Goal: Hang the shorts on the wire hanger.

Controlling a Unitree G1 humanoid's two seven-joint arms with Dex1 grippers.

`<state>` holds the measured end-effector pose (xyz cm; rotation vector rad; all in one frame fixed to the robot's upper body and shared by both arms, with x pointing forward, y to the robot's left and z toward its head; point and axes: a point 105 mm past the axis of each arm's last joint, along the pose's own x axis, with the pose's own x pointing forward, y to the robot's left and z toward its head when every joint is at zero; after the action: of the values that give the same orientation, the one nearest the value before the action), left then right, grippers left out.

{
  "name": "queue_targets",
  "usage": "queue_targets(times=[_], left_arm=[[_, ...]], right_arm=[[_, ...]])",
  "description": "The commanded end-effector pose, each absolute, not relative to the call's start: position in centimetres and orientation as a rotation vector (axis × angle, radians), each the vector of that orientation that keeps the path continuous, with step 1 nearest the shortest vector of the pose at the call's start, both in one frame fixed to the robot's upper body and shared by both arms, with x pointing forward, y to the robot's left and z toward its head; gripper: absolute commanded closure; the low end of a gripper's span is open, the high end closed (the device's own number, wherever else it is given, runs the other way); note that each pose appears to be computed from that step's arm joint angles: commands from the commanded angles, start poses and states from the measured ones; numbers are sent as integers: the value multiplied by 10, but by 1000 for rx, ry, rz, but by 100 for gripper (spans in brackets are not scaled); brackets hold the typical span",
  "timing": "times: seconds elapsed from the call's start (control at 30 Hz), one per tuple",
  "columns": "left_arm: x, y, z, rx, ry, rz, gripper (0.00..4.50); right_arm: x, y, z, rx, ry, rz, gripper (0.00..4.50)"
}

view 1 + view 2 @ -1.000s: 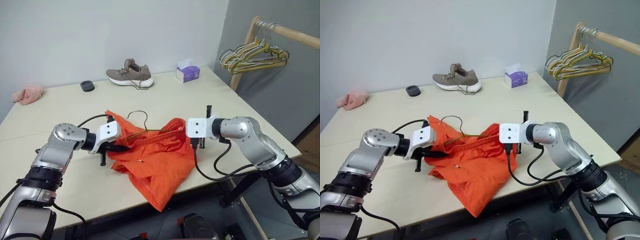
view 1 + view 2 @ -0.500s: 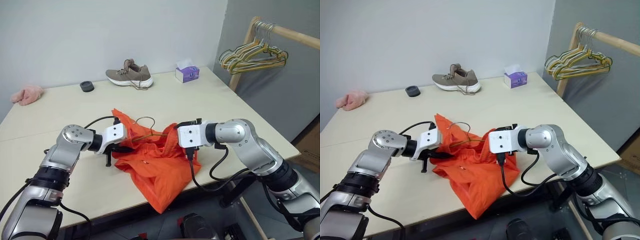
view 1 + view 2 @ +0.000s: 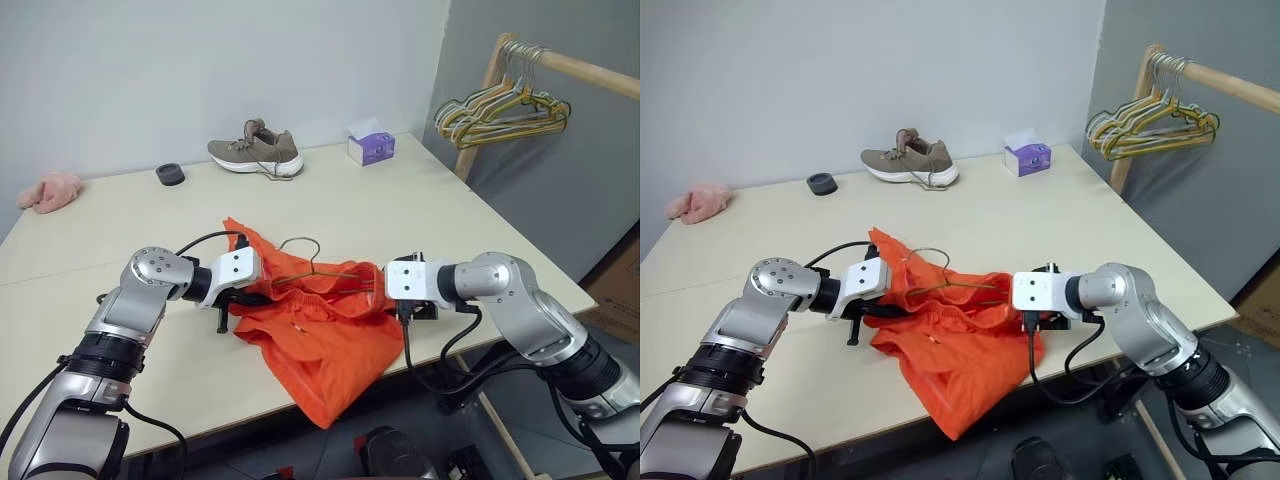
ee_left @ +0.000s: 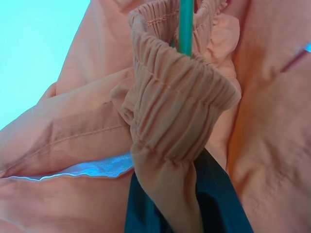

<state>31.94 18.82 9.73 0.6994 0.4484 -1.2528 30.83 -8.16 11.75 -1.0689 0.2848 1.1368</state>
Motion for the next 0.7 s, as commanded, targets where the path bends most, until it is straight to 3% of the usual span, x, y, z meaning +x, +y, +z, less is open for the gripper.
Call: queue_targets(times=[0.03, 0.27, 0.63, 0.7], left_arm=[[319, 181, 106, 747, 406, -1284, 450], [317, 174, 105, 756, 403, -1319, 450], [320, 166, 110, 699, 345, -1300, 450], [318, 165, 111, 662, 348, -1308, 398]], right_arm=[[314, -74, 122, -1058, 267, 1143, 53], [322, -57, 108, -1023, 322, 1241, 53], [323, -46, 112, -1002, 306, 1309, 416], [323, -47, 114, -992, 303, 1306, 450]])
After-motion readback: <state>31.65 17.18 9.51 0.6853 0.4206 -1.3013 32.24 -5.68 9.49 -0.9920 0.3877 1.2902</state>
